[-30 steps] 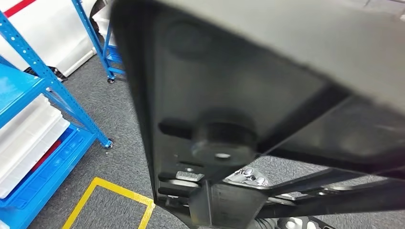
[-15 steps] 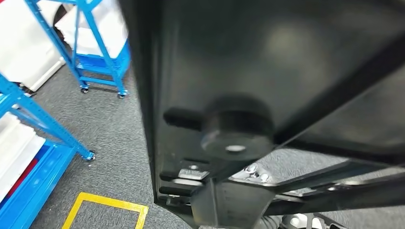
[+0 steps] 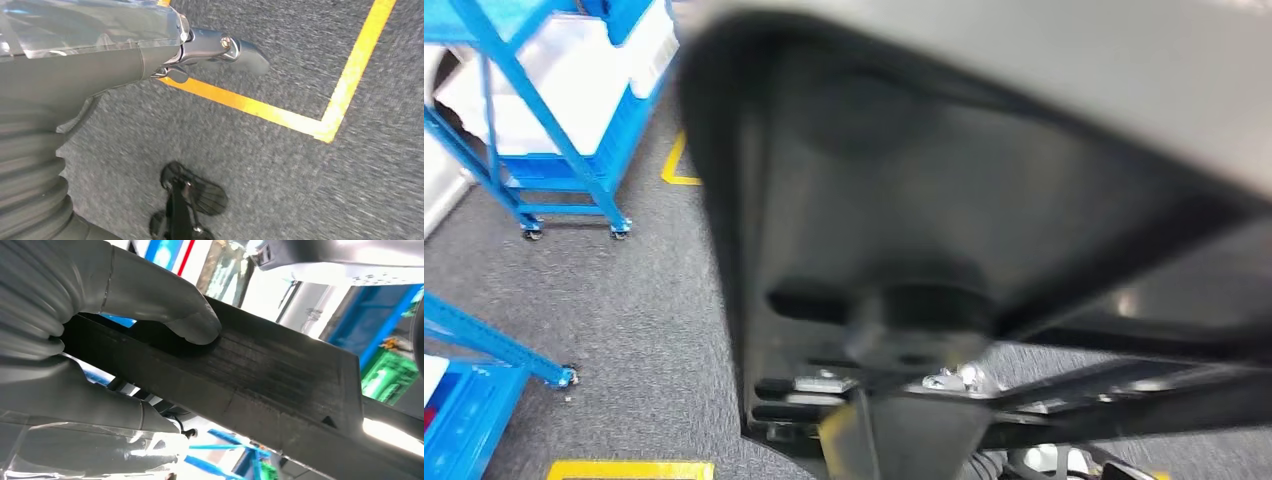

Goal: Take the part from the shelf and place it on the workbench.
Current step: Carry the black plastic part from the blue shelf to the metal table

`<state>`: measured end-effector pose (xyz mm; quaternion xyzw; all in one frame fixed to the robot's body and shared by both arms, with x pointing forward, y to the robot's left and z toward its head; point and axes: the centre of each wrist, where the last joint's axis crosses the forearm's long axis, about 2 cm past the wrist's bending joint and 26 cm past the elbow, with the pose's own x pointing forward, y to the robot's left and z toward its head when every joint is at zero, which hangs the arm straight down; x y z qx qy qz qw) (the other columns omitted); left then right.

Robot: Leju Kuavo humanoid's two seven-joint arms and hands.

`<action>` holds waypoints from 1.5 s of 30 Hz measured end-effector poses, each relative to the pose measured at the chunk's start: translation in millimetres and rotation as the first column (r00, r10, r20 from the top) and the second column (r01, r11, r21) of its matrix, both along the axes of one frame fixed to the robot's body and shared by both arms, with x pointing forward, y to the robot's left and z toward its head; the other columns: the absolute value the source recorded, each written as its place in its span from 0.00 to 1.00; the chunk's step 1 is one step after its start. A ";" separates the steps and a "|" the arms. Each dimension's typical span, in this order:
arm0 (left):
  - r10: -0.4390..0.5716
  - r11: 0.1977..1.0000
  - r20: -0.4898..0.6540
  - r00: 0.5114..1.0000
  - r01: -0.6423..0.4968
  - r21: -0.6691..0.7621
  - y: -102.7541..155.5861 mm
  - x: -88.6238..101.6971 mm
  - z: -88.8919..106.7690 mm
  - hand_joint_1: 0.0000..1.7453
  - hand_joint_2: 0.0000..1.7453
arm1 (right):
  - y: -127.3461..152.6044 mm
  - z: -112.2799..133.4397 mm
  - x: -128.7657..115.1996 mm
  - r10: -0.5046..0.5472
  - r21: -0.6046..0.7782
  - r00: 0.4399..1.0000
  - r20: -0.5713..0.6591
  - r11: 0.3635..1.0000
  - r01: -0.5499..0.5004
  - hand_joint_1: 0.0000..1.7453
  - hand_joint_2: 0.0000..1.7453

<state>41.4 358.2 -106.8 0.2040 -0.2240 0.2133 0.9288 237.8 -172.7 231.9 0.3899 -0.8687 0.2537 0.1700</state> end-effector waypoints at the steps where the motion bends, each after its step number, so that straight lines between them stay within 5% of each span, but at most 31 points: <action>1: -0.004 1.000 -0.001 1.000 0.004 0.003 1.4 0.1 0.2 0.00 1.00 | 0.1 -0.5 -0.4 -0.005 0.001 1.000 -0.003 1.000 0.005 1.00 1.00; 23: -0.100 0.994 0.025 0.995 0.098 0.052 34.5 4.8 5.8 0.00 1.00 | 7.4 2.5 -5.0 -0.011 0.015 1.000 -0.001 1.000 0.011 1.00 1.00; 45: -0.076 0.996 -0.068 0.995 0.079 0.037 18.8 -1.2 2.6 0.00 1.00 | 1.2 -14.2 -9.9 -0.020 -0.021 0.999 -0.039 1.000 0.019 1.00 1.00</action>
